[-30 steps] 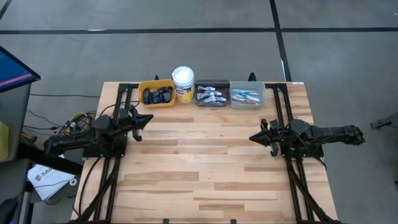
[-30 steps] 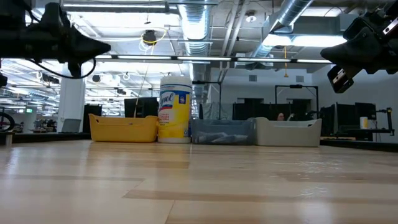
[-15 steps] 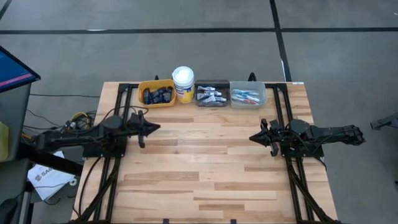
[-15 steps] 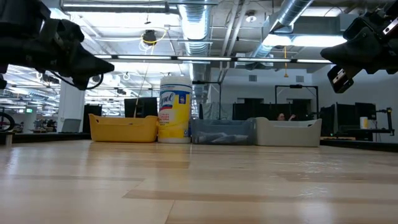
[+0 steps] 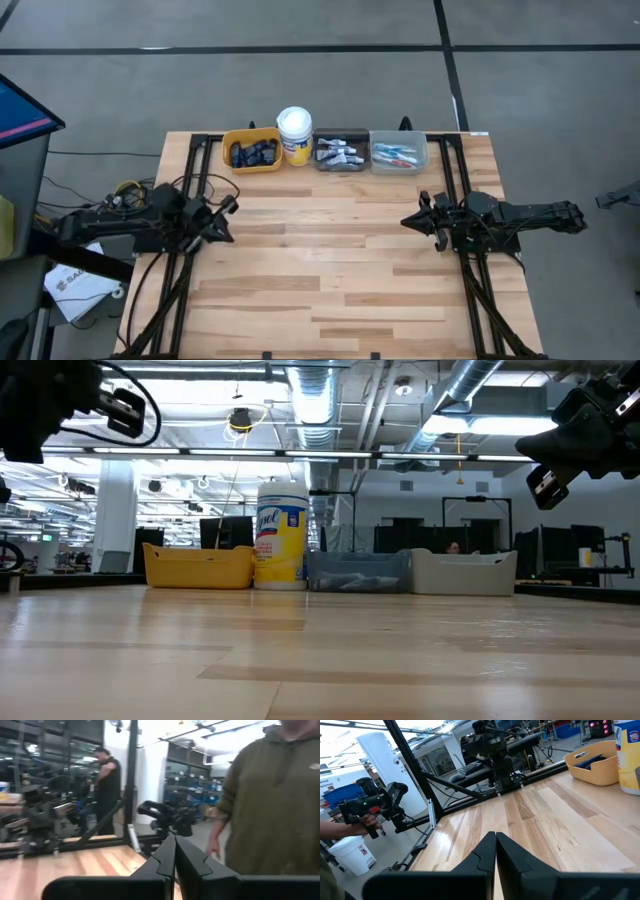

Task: Pick & Place Travel size toiletries
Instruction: Return to Home Position

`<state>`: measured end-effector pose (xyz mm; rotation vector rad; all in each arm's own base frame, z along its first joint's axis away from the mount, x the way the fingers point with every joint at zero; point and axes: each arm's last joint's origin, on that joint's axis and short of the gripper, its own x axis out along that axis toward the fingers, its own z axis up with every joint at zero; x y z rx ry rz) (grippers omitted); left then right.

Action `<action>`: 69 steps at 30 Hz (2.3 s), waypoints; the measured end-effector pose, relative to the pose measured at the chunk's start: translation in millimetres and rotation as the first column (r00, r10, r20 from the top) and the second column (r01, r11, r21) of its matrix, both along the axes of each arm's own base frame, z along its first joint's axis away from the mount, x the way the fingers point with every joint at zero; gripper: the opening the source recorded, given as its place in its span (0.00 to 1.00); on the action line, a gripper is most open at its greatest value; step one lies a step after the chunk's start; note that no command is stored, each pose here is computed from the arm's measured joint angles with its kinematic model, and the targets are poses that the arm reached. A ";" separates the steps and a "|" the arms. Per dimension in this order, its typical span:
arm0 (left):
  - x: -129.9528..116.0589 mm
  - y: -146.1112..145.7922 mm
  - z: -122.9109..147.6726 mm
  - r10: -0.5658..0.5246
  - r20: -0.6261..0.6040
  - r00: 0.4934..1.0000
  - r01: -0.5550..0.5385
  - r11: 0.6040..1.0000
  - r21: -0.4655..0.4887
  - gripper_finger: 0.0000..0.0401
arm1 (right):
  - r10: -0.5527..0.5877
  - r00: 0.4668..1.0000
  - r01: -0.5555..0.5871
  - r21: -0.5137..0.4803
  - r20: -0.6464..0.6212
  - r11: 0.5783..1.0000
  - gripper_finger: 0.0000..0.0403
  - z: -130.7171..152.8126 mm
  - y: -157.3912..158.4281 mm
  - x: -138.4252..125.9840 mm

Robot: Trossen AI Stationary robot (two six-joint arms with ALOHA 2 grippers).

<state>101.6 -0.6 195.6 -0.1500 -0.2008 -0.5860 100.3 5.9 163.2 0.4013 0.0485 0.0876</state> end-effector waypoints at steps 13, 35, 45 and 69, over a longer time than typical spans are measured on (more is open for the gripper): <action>12.6 16.5 -21.9 0.454 -0.301 0.839 -0.514 0.842 -0.163 0.00 | 0.000 1.000 0.000 0.000 0.000 1.000 0.01 -0.1 0.0 0.0; 11.2 15.0 -18.7 0.341 -0.356 0.870 -0.461 0.820 -0.340 0.00 | 0.000 1.000 0.000 0.000 0.000 1.000 0.01 0.0 0.0 0.0; -13.7 8.1 9.2 0.332 -0.035 0.943 -0.315 0.852 -0.418 0.00 | 0.001 1.000 -0.001 0.000 0.001 1.000 0.01 0.1 0.0 0.0; -6.4 -6.3 -23.3 0.254 -0.058 0.966 -0.238 0.950 0.202 0.00 | -0.003 1.000 0.003 0.000 0.000 1.000 0.01 0.0 -0.1 0.0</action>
